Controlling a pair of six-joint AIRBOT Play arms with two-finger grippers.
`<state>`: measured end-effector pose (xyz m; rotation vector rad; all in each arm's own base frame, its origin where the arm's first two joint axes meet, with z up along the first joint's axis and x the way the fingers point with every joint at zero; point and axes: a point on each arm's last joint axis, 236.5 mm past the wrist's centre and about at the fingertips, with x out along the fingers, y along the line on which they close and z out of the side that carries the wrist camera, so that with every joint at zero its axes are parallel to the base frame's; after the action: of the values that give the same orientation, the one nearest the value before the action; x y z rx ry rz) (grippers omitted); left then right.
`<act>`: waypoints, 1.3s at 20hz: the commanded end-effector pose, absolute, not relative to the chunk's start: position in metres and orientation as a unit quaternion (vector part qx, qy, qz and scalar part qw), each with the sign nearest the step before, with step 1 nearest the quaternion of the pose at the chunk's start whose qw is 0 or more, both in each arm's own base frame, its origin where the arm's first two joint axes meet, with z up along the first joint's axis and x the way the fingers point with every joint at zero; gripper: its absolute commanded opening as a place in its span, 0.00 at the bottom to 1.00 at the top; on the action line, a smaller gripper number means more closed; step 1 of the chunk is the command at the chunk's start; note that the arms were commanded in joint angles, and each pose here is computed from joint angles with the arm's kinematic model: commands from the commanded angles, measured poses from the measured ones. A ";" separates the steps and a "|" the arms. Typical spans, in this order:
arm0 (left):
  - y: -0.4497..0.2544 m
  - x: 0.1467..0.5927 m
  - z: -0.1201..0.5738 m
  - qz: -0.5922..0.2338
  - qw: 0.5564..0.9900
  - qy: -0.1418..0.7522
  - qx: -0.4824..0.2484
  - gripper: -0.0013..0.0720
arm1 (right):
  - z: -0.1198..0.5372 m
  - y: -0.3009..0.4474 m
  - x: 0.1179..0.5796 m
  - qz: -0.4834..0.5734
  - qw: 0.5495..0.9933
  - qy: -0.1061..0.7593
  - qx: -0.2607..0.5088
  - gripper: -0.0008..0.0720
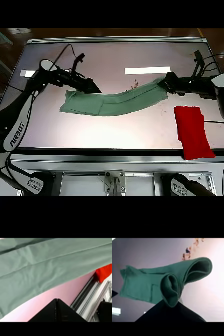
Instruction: Fold the shirts.
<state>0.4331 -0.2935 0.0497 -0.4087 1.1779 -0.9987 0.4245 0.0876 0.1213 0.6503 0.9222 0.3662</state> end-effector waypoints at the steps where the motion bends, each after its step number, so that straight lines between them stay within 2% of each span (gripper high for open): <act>1: -0.339 0.411 0.012 -0.438 0.700 0.538 -0.167 0.06 | 0.167 0.097 0.388 0.182 0.831 0.423 0.313 0.09; 4: -0.373 0.392 -0.010 -0.437 0.690 0.549 -0.178 0.06 | 0.183 0.096 0.365 0.175 0.836 0.421 0.305 0.09; 11: -0.475 0.325 -0.051 -0.463 0.608 0.591 -0.260 0.06 | 0.210 0.101 0.335 0.178 0.843 0.407 0.302 0.09; 13: -0.474 0.329 -0.057 -0.456 0.610 0.592 -0.264 0.06 | 0.212 0.103 0.332 0.178 0.840 0.409 0.309 0.09; 16: -0.439 0.379 -0.020 -0.447 0.643 0.550 -0.291 0.06 | 0.213 0.102 0.334 0.177 0.841 0.405 0.311 0.09; 18: -0.391 0.423 0.032 -0.448 0.685 0.490 -0.298 0.06 | 0.221 0.106 0.347 0.179 0.848 0.381 0.324 0.09; 21: -0.294 0.478 0.125 -0.412 0.760 0.389 -0.318 0.06 | 0.225 0.152 0.376 0.217 0.852 0.347 0.326 0.09; 23: -0.225 0.494 0.190 -0.383 0.805 0.316 -0.325 0.06 | 0.211 0.204 0.394 0.249 0.847 0.343 0.322 0.09; 26: -0.150 0.478 0.264 -0.358 0.846 0.241 -0.314 0.06 | 0.163 0.287 0.413 0.275 0.837 0.353 0.315 0.09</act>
<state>0.4896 -0.2223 0.1958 -0.6972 0.6738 -0.8280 0.3933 0.2193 0.1905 0.6694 0.7900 0.5416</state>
